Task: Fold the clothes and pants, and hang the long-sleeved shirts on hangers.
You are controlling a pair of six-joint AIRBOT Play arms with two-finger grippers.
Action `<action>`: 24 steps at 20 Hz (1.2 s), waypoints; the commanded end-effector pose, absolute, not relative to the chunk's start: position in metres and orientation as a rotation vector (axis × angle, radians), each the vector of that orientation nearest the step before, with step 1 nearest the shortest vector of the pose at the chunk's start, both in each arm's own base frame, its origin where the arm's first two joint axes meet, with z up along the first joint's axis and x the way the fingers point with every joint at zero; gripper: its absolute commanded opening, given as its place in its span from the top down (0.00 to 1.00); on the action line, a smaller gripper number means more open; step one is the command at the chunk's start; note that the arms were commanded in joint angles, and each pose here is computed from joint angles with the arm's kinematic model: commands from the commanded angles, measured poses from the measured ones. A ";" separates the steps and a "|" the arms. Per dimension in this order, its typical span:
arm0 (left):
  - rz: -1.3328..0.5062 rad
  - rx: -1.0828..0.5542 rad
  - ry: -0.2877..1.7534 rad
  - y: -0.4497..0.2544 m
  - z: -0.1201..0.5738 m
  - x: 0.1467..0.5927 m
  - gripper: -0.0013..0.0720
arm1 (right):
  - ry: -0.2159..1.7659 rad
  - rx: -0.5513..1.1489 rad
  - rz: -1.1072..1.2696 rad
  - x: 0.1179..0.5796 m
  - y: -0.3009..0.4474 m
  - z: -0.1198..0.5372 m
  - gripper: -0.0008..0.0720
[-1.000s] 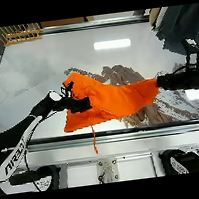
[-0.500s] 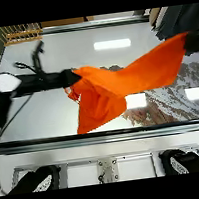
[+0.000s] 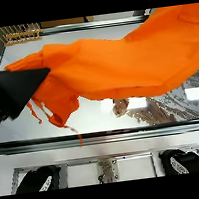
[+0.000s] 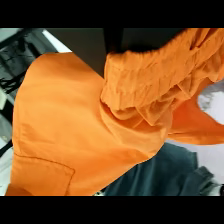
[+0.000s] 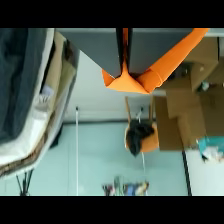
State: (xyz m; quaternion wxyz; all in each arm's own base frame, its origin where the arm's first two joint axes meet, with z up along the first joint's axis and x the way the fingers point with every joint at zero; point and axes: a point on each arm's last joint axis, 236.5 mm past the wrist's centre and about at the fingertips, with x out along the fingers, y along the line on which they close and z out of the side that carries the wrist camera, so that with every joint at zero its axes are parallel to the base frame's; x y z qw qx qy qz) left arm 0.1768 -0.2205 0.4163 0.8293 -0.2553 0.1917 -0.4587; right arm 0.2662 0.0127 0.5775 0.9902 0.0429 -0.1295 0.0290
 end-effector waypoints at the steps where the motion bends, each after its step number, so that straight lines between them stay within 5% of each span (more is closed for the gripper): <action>1: -1.000 -0.657 0.484 -0.221 0.413 0.145 0.97 | -0.357 0.124 0.114 0.253 0.023 0.603 0.98; 6: -0.902 -0.884 0.796 -0.234 0.325 0.149 0.97 | -0.297 0.195 0.202 0.293 0.043 0.588 0.98; 11: -0.725 -0.967 0.886 -0.238 0.248 0.201 0.97 | -0.005 0.306 0.318 0.410 0.085 0.498 0.98; 17: -0.379 -0.748 0.809 -0.207 0.148 0.351 0.97 | 0.259 0.137 0.356 0.559 0.137 0.332 0.98; 22: -0.180 -0.752 0.771 -0.154 0.101 0.481 0.96 | 0.269 0.170 0.316 0.613 0.137 0.276 0.95; 23: -0.160 -0.751 0.783 -0.146 0.092 0.497 0.85 | 0.275 0.181 0.314 0.615 0.137 0.272 0.73; 24: -0.138 -0.759 0.796 -0.137 0.085 0.511 0.33 | 0.277 0.184 0.313 0.615 0.137 0.272 0.38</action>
